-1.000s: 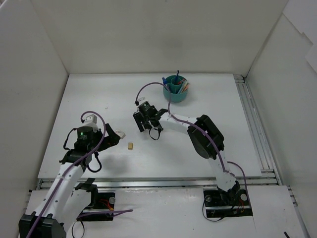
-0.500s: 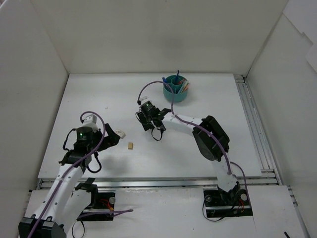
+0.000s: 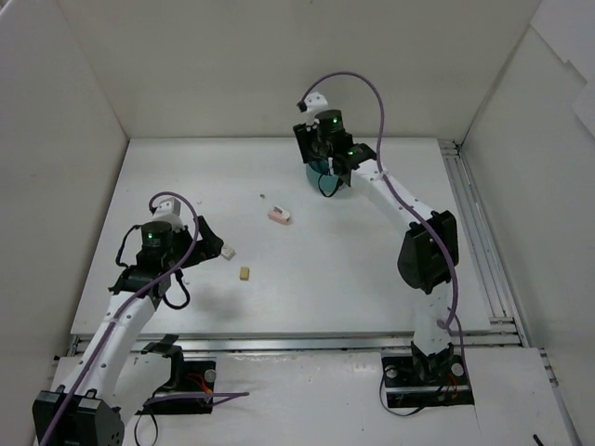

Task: Sort the stationery into containers
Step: Place the stationery in the storage box.

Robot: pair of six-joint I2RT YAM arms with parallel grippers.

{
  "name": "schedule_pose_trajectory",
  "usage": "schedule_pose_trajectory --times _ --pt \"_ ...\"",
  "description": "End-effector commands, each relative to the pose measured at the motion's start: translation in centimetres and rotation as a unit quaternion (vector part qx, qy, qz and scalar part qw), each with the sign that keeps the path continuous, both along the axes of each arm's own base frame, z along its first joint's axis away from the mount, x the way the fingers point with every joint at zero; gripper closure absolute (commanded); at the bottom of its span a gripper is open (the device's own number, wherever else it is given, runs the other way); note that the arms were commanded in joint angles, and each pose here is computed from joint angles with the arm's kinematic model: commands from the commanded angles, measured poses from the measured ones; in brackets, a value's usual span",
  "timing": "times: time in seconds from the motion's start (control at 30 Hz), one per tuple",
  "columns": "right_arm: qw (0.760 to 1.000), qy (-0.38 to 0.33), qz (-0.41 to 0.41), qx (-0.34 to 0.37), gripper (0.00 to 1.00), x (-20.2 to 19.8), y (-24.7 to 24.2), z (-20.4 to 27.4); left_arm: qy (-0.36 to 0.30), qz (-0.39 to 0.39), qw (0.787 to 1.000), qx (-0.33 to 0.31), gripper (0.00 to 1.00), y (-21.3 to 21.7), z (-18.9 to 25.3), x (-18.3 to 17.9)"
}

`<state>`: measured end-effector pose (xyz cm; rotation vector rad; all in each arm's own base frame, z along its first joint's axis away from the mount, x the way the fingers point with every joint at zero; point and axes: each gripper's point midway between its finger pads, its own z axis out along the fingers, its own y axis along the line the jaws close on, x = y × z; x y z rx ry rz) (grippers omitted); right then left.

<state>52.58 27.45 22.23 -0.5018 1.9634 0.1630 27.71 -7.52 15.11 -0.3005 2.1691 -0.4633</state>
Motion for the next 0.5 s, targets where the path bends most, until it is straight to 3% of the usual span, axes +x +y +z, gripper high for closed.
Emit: schedule_pose_trajectory --times 0.0,0.17,0.47 --pt "0.996 -0.086 0.012 -0.030 0.71 3.9 -0.8 4.5 -0.065 -0.011 0.998 0.009 0.00 -0.3 3.9 2.9" --pt "0.988 -0.146 -0.001 -0.044 0.69 8.4 -2.0 6.5 -0.059 -0.021 0.998 0.013 0.00 -0.8 4.0 4.9" --pt "0.983 -0.177 0.022 -0.042 0.64 13.2 -2.4 3.7 -0.046 -0.032 0.998 0.020 0.00 -1.0 3.3 6.5"
